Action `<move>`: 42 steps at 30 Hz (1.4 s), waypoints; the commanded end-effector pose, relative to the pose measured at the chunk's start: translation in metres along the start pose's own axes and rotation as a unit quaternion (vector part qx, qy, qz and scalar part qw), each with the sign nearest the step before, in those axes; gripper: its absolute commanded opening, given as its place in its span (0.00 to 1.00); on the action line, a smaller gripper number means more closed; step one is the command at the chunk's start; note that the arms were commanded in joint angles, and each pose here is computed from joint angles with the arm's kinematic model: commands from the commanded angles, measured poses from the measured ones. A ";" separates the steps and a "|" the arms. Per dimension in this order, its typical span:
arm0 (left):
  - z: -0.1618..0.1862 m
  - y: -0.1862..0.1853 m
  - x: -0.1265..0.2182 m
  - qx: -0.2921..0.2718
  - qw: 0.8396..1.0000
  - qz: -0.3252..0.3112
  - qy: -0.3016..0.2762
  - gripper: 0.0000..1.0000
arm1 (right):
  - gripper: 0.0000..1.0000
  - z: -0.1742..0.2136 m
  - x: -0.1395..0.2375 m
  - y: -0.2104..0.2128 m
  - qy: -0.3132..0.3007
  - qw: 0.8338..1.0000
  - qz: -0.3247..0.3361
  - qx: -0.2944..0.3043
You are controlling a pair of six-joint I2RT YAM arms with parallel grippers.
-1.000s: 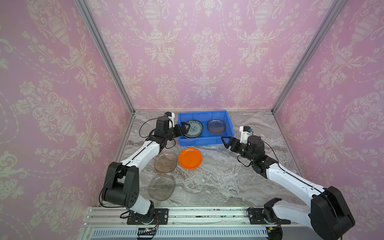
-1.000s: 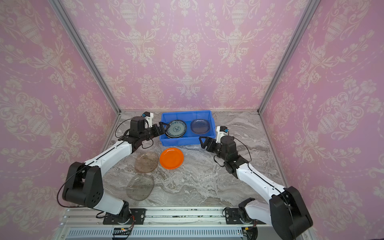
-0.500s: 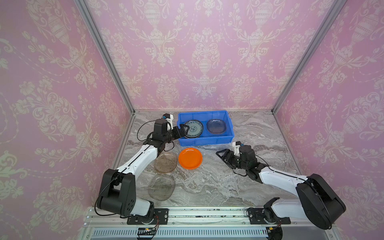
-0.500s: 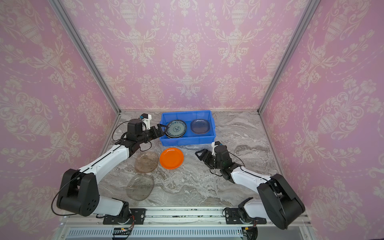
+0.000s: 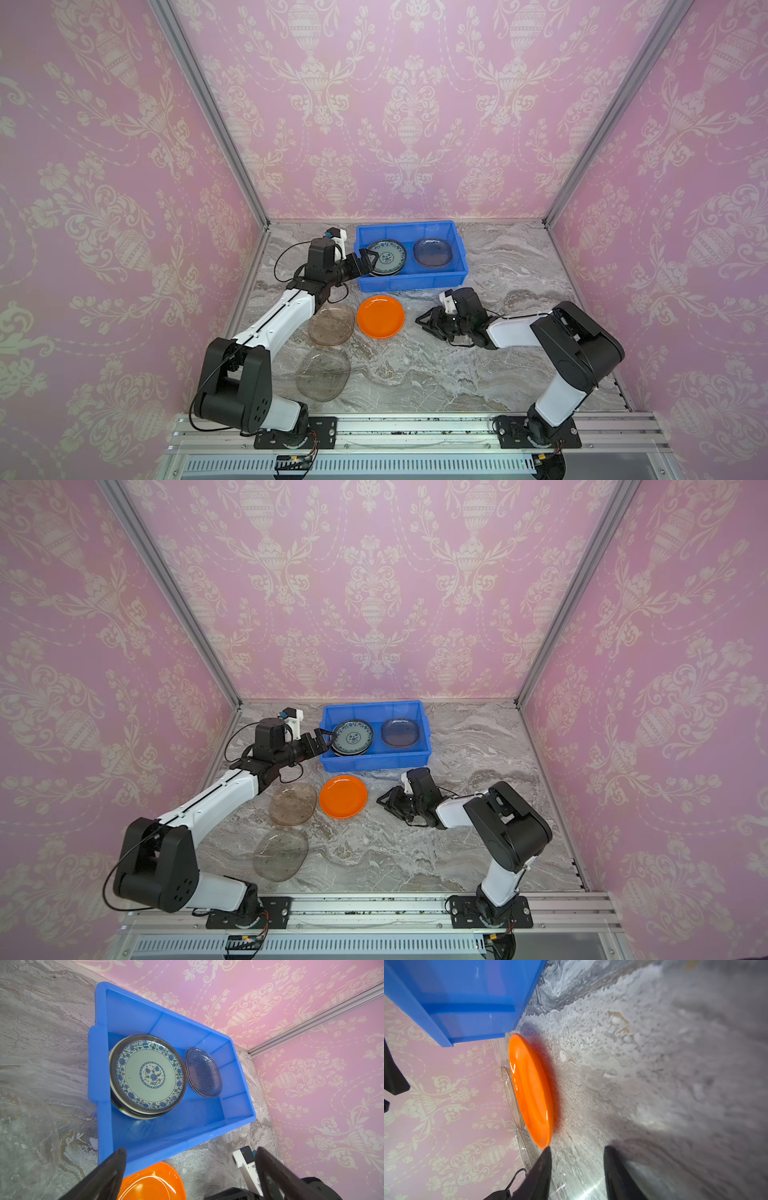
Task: Place the plates into the plastic bin on the countertop
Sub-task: 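Move the right gripper back to the orange plate on the table, then grasp the orange plate rim with the right gripper, then lift the orange plate with the right gripper and carry it over the bin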
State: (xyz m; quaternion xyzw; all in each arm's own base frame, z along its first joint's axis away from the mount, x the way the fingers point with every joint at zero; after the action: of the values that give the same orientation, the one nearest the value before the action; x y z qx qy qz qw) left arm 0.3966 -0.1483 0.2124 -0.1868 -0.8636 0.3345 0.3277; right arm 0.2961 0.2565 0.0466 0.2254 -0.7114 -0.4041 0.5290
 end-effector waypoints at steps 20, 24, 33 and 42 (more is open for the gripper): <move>0.004 0.011 -0.002 0.000 1.000 -0.017 0.003 0.98 | 0.26 0.000 -0.063 0.003 0.078 0.997 0.006 0.025; 0.006 0.014 -0.004 0.003 1.000 -0.020 0.004 0.98 | 0.19 -0.001 -0.065 0.002 0.082 0.996 0.013 0.027; 0.004 0.014 -0.004 -0.003 1.000 -0.023 0.002 0.98 | 0.01 0.000 -0.053 0.007 0.075 0.996 0.022 0.040; 0.003 0.013 -0.004 -0.015 1.000 -0.025 0.007 0.99 | 0.00 0.035 0.039 0.012 0.130 0.972 0.128 0.145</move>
State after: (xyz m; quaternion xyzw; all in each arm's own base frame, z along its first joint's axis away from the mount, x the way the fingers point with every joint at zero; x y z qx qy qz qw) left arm 0.3964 -0.1465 0.2037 -0.1788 -0.8646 0.3283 0.3357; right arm 0.2806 0.2717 0.0558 0.2588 -0.7010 -0.2810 0.6023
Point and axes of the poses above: each gripper's point midway between its finger pads, its own x axis back along the fingers, its own y axis along the line the jaws close on, z = x × y, the point moved 2 cm from there along x, back along the fingers, and after that the axes turned 4 degrees about x, right-handed, at the moved point
